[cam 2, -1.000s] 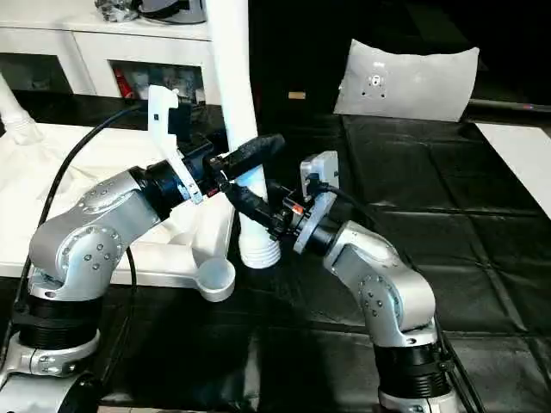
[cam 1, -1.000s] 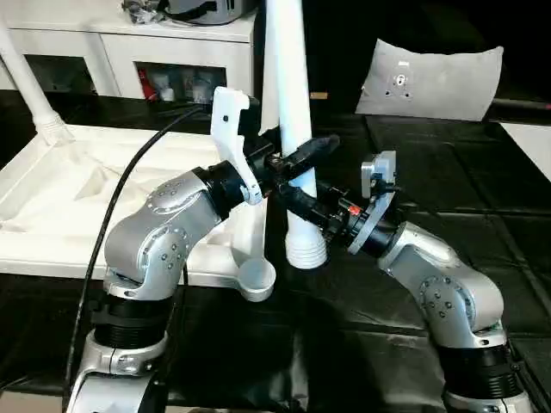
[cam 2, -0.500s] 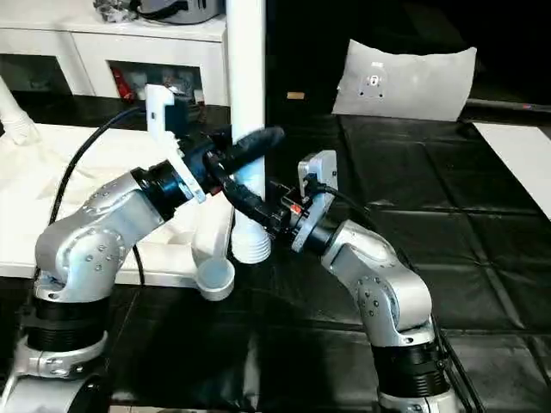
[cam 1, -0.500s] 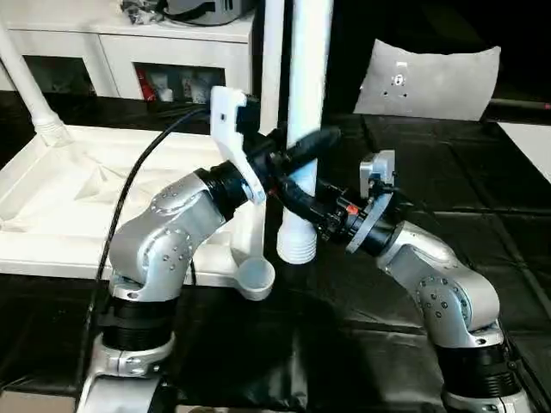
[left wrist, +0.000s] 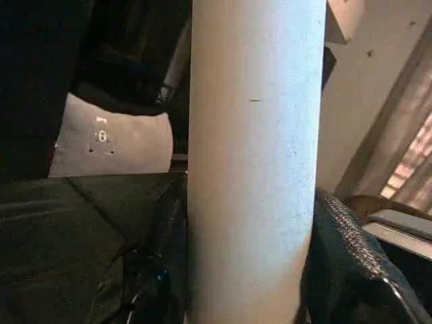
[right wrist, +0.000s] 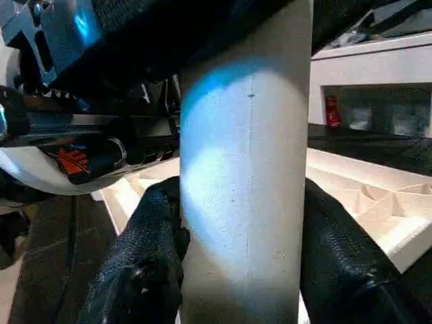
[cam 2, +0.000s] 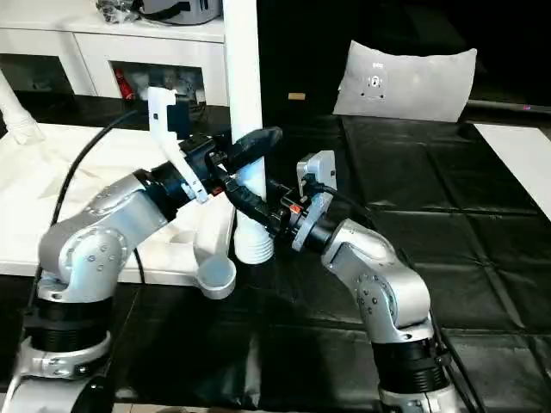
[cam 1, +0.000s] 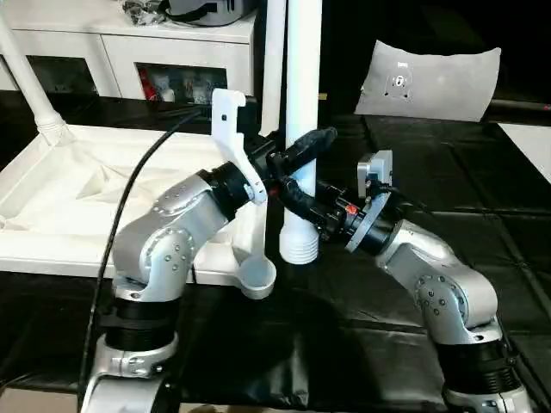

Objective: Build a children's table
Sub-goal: Pick table leg

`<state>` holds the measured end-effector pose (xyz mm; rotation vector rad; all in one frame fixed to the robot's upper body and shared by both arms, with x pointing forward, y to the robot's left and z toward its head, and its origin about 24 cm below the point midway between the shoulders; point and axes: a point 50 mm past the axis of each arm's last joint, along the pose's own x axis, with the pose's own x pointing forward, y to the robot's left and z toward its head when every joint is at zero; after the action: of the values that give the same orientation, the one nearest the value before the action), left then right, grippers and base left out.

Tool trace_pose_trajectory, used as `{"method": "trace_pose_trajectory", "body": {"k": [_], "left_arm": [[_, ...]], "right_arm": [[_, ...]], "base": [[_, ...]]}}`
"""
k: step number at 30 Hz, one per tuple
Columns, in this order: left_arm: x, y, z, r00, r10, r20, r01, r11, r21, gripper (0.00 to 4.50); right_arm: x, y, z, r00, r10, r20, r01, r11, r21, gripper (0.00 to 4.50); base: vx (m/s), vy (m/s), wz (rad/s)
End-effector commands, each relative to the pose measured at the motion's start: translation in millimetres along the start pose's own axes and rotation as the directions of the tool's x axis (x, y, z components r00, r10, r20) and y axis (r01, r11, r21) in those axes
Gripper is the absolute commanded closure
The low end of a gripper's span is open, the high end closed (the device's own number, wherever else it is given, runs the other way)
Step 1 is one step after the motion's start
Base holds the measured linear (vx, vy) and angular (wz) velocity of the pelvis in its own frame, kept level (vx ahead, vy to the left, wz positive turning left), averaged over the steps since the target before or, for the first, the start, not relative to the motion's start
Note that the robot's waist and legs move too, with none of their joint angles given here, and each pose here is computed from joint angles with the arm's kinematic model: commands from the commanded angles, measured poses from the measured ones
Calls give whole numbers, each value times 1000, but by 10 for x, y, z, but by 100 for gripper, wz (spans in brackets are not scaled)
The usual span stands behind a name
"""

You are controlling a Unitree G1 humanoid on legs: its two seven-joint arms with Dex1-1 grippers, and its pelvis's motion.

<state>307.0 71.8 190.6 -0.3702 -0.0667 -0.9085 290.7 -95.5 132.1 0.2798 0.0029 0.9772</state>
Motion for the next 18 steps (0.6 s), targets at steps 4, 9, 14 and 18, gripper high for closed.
{"method": "trace_pose_trajectory", "body": {"k": [4,9,14,18], "left_arm": [[43,60,41,998,62,5,-62,998,12,266],[38,82,40,997,79,3,-79,997,26,266],[34,128,40,994,110,-5,-109,992,58,266],[46,151,52,992,123,5,-124,991,54,266]], "right_arm": [[-60,-171,8,990,-139,-26,138,990,-28,266],[-59,-207,-5,985,-169,-33,168,985,-34,266],[-48,-259,-25,977,-207,-43,206,978,-40,210],[-88,-287,-57,977,-203,-66,206,978,38,175]], "base": [[0,0,0],[0,0,0],[0,0,0],[0,0,0]]}}
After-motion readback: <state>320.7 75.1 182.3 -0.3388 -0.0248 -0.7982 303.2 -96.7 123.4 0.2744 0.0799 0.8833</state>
